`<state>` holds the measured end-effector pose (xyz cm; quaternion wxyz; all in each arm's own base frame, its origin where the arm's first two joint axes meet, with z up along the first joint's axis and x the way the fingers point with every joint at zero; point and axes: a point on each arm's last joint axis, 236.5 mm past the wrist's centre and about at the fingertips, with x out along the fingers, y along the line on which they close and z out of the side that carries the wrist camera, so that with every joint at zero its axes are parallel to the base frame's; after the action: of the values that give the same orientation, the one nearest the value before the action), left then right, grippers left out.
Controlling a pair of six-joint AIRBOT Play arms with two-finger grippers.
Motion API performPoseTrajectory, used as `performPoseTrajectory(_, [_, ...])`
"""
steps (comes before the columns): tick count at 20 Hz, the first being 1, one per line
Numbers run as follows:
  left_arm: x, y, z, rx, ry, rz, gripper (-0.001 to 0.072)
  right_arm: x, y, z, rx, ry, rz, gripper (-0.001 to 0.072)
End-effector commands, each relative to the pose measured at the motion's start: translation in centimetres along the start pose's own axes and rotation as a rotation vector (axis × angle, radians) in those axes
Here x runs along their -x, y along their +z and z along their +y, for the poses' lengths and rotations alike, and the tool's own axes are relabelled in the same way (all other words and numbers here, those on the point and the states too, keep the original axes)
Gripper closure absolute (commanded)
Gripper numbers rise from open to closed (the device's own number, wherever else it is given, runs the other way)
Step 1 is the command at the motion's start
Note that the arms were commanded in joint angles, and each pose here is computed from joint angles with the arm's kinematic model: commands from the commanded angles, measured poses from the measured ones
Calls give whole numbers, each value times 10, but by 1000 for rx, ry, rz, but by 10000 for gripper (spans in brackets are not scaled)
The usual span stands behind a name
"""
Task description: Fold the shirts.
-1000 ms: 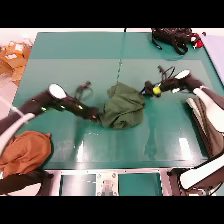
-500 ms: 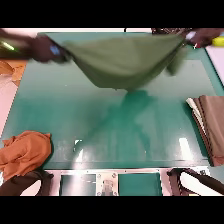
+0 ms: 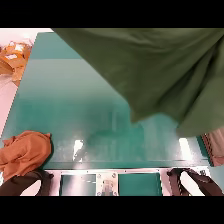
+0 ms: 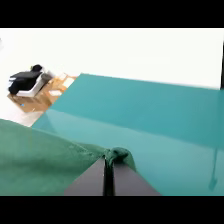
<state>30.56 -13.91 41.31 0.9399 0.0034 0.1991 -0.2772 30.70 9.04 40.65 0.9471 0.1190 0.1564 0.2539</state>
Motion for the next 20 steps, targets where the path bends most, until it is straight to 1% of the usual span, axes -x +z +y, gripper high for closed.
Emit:
performPoseTrajectory(1, [-40,-40,23,42,15,176,686,-37,-42,-41,-91,-10,107,692])
performPoseTrajectory(4, [-107,-131,38,160,-52,457,685,-111,-122,-95,-205,2,267,691])
performPoseTrajectory(7, [-171,-240,49,306,-102,659,685,-188,-219,-131,-319,3,444,691])
performPoseTrajectory(8, [-190,-275,54,349,-101,699,685,-213,-251,-142,-362,-4,500,691])
performPoseTrajectory(10, [-221,-339,69,426,-62,762,685,-247,-295,-164,-439,-31,559,692])
performPoseTrajectory(11, [-230,-358,73,451,-50,784,685,-257,-306,-173,-477,-39,567,691])
performPoseTrajectory(12, [-238,-370,74,474,-52,803,685,-262,-307,-183,-495,-51,566,649])
performPoseTrajectory(13, [-247,-377,76,497,-51,804,685,-261,-301,-194,-513,-69,549,491])
performPoseTrajectory(14, [-253,-382,78,512,-48,801,685,-255,-291,-202,-529,-76,536,439])
performPoseTrajectory(16, [-259,-385,81,509,-41,791,685,-224,-273,-220,-582,-100,553,440])
performPoseTrajectory(17, [-259,-384,82,492,-45,788,685,-203,-267,-229,-616,-121,569,456])
performPoseTrajectory(18, [-260,-381,83,466,-52,783,685,-178,-265,-240,-627,-161,591,499])
performPoseTrajectory(20, [-261,-374,85,438,-58,772,684,-123,-273,-263,-664,-310,626,500])
